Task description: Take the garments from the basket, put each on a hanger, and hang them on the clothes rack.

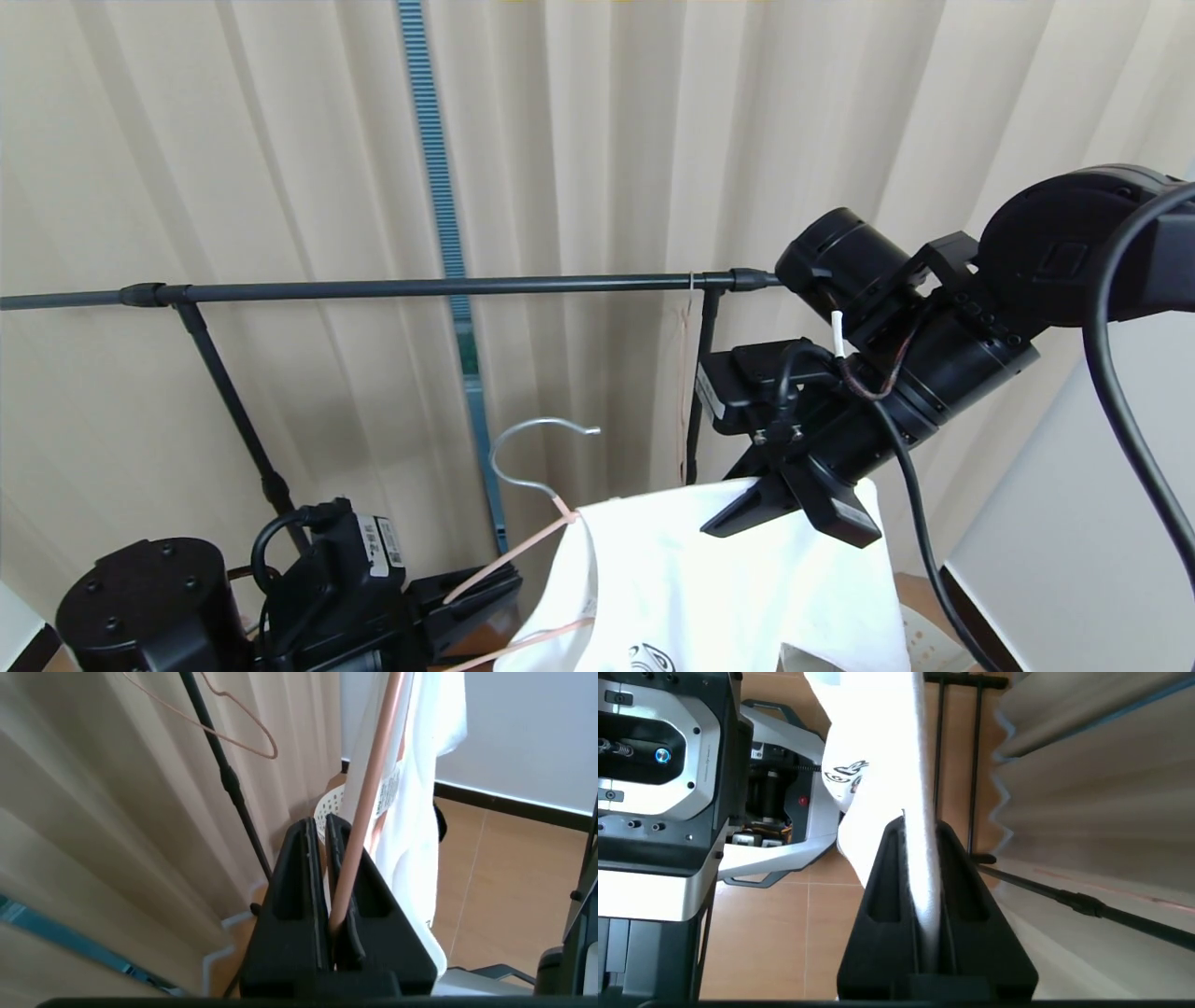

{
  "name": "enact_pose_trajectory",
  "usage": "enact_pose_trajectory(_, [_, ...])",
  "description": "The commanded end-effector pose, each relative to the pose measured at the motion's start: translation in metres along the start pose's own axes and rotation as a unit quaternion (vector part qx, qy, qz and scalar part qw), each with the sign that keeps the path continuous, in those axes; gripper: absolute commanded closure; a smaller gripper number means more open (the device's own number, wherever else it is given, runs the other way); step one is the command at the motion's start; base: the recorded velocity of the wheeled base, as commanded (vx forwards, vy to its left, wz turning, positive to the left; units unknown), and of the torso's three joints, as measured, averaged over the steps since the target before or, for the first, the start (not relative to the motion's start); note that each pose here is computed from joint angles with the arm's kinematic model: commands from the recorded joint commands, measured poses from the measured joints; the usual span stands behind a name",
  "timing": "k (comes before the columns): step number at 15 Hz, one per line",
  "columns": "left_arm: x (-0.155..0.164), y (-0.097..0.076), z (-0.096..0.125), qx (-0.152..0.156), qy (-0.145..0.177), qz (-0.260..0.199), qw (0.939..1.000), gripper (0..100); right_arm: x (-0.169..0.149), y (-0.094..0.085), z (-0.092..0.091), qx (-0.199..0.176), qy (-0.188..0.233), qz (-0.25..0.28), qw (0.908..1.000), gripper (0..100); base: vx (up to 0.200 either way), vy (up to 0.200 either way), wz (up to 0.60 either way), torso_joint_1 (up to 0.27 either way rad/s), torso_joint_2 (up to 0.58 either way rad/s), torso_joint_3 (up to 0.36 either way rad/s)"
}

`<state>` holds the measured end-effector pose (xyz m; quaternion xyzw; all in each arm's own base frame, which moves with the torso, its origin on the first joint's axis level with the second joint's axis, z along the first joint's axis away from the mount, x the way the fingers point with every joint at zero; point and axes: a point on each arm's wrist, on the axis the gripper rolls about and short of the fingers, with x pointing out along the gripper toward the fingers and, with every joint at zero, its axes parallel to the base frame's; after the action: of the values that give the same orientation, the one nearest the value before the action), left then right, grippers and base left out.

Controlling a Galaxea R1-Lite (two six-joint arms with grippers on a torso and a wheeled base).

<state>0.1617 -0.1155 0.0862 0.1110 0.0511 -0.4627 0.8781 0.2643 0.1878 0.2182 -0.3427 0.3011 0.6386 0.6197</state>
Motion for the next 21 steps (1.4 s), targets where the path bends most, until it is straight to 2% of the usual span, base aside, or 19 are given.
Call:
enact_pose_trajectory(1, [0.0, 0.001, -0.001, -0.001, 0.001, 0.001, 1.0, 100, -0.003, 0.002, 0.001, -0.002, -0.002, -0.002, 1.0, 100, 0.0, 0.0, 0.0, 0.0, 0.0, 0.0])
enact_pose_trajectory(2, [0.0, 0.001, -0.001, -0.001, 0.002, 0.001, 1.0, 0, -0.005, 0.004, 0.0, -0.003, -0.002, -0.003, 1.0, 100, 0.0, 0.0, 0.0, 0.0, 0.0, 0.0])
enact_pose_trajectory(6, [0.0, 0.0, 0.0, 0.0, 0.0, 0.001, 1.0, 0, -0.007, 0.01, -0.002, -0.003, -0.001, -0.002, 1.0, 100, 0.0, 0.0, 0.0, 0.0, 0.0, 0.0])
enact_pose_trajectory(10, [-0.009, 0.002, 0.011, -0.005, -0.03, 0.012, 0.9995, 0, -0.014, 0.013, -0.001, -0.005, 0.002, -0.015, 0.9999, 100, 0.0, 0.0, 0.0, 0.0, 0.0, 0.0])
enact_pose_trajectory(11, [-0.018, 0.005, 0.02, -0.018, -0.053, 0.024, 0.9981, 0, -0.021, 0.015, -0.001, -0.001, 0.008, -0.032, 0.9994, 100, 0.0, 0.0, 0.0, 0.0, 0.0, 0.0])
enact_pose_trajectory(13, [-0.025, 0.012, 0.023, -0.025, -0.065, 0.049, 0.9964, 0, -0.027, 0.016, 0.001, 0.007, 0.018, -0.078, 0.9968, 100, 0.0, 0.0, 0.0, 0.0, 0.0, 0.0])
enact_pose_trajectory(15, [-0.031, 0.016, 0.027, -0.029, -0.076, 0.067, 0.9944, 0, -0.031, 0.018, 0.002, 0.021, 0.012, -0.106, 0.994, 100, 0.0, 0.0, 0.0, 0.0, 0.0, 0.0])
enact_pose_trajectory(17, [-0.042, 0.024, 0.035, -0.023, -0.097, 0.105, 0.9896, 0, -0.038, 0.025, 0.002, 0.037, 0.006, -0.166, 0.9855, 100, 0.0, 0.0, 0.0, 0.0, 0.0, 0.0])
enact_pose_trajectory(19, [-0.054, 0.026, 0.046, -0.033, -0.079, 0.141, 0.9862, 0, -0.036, 0.047, -0.011, 0.028, -0.011, -0.213, 0.9765, 100, 0.0, 0.0, 0.0, 0.0, 0.0, 0.0])
enact_pose_trajectory(21, [-0.063, 0.022, 0.056, -0.06, -0.024, 0.152, 0.9862, 0, -0.027, 0.06, -0.027, 0.01, -0.043, -0.258, 0.9651, 100, 0.0, 0.0, 0.0, 0.0, 0.0, 0.0])
